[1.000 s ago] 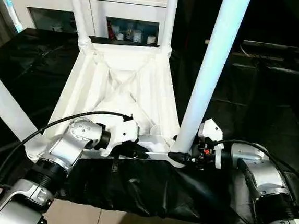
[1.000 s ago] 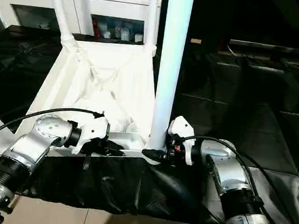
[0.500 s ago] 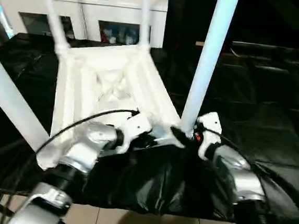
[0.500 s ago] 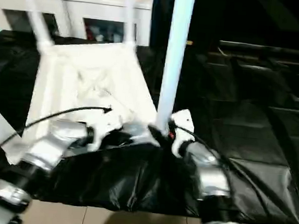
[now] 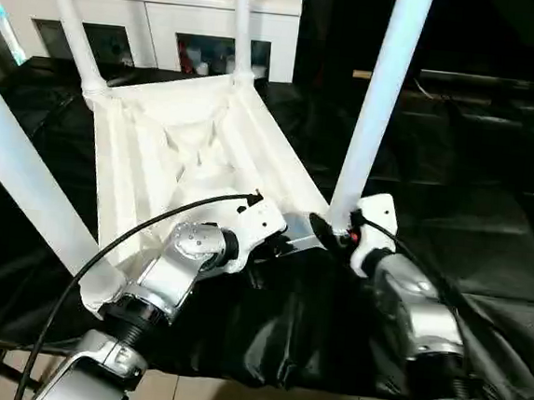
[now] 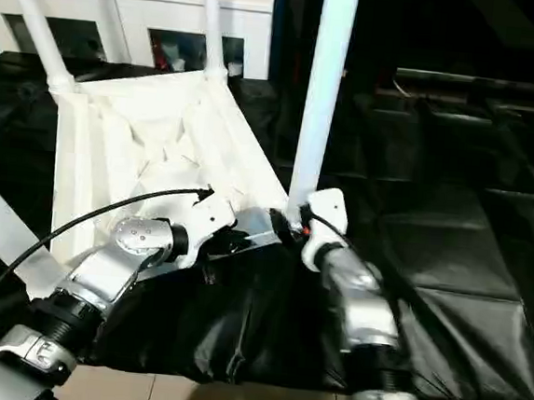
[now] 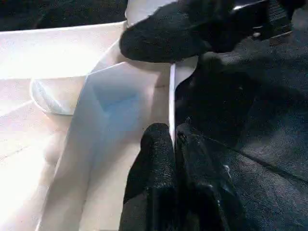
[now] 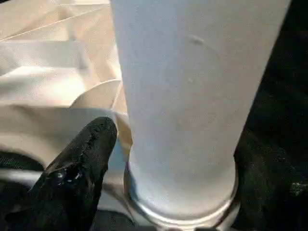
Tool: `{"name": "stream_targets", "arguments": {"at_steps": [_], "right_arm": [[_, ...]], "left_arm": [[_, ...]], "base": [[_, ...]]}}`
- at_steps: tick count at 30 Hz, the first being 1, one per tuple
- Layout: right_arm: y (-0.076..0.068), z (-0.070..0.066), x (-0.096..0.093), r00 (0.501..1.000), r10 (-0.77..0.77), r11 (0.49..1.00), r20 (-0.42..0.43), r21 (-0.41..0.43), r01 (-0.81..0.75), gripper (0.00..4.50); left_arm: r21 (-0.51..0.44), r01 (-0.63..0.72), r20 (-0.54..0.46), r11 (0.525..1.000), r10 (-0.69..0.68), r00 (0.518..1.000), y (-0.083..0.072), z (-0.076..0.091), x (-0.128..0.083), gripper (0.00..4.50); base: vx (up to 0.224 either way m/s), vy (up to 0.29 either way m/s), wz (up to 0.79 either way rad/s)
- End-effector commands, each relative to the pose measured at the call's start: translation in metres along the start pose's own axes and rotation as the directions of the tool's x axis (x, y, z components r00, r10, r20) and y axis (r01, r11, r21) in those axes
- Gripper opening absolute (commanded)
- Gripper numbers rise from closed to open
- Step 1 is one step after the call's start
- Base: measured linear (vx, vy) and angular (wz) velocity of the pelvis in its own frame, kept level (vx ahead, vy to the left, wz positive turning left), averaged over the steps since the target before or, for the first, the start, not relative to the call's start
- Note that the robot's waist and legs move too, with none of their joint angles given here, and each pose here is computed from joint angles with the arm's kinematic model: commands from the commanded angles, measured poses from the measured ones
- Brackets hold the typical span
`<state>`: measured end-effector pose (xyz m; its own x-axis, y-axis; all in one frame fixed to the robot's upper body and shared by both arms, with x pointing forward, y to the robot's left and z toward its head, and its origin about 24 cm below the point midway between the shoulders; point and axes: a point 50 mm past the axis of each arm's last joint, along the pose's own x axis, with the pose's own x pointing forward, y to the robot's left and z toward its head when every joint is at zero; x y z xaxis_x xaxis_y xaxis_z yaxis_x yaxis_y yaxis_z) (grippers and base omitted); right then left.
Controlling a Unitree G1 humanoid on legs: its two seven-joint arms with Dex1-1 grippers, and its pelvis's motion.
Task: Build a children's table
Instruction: Rotate leg to tighten
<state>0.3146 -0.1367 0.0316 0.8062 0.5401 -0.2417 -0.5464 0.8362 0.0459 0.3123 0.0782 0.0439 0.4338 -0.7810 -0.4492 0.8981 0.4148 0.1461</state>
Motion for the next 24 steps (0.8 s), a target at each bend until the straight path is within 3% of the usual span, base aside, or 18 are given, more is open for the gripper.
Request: {"name": "stream_targets", "arguments": {"at_steps": [1,6,7,11,12,15,19,24], "right_arm": [[0.027,0.001,0.006,0.971,0.239,0.970,-0.012,-0.039,-0.239,3.82],[0.020,0.000,-0.007,0.924,0.375,0.921,-0.071,-0.087,-0.380,3.82],[0.017,-0.001,-0.014,0.889,0.446,0.886,-0.103,-0.090,-0.455,3.82],[0.015,-0.001,-0.019,0.854,0.504,0.853,-0.126,-0.085,-0.516,3.46],[0.013,0.001,-0.022,0.821,0.554,0.820,-0.141,-0.079,-0.567,3.41],[0.011,0.003,-0.024,0.787,0.596,0.786,-0.157,-0.085,-0.612,3.11],[0.010,0.005,-0.024,0.770,0.617,0.768,-0.165,-0.086,-0.634,2.78],[0.010,0.006,-0.023,0.751,0.638,0.751,-0.172,-0.079,-0.656,2.71]], "left_arm": [[0.039,0.057,0.084,0.998,-0.060,0.995,-0.006,0.013,0.002,0.00],[0.069,0.124,0.069,0.990,-0.128,0.989,-0.002,0.007,-0.008,0.00],[0.082,0.155,0.053,0.984,-0.160,0.986,0.002,0.003,-0.015,0.00],[0.090,0.178,0.040,0.980,-0.182,0.982,0.005,0.000,-0.020,0.00],[0.099,0.206,0.020,0.973,-0.209,0.978,0.008,-0.003,-0.026,0.00],[0.108,0.242,-0.004,0.964,-0.243,0.970,0.010,-0.007,-0.031,0.00],[0.112,0.266,-0.015,0.957,-0.266,0.964,0.011,-0.009,-0.034,0.00],[0.115,0.281,-0.022,0.953,-0.280,0.960,0.011,-0.010,-0.036,0.00]], "base": [[0.000,0.000,0.00],[0.000,0.000,0.00],[0.000,0.000,0.00],[0.000,0.000,0.00],[0.000,0.000,0.00],[0.000,0.000,0.00],[0.000,0.000,0.00],[0.000,0.000,0.00]]}}
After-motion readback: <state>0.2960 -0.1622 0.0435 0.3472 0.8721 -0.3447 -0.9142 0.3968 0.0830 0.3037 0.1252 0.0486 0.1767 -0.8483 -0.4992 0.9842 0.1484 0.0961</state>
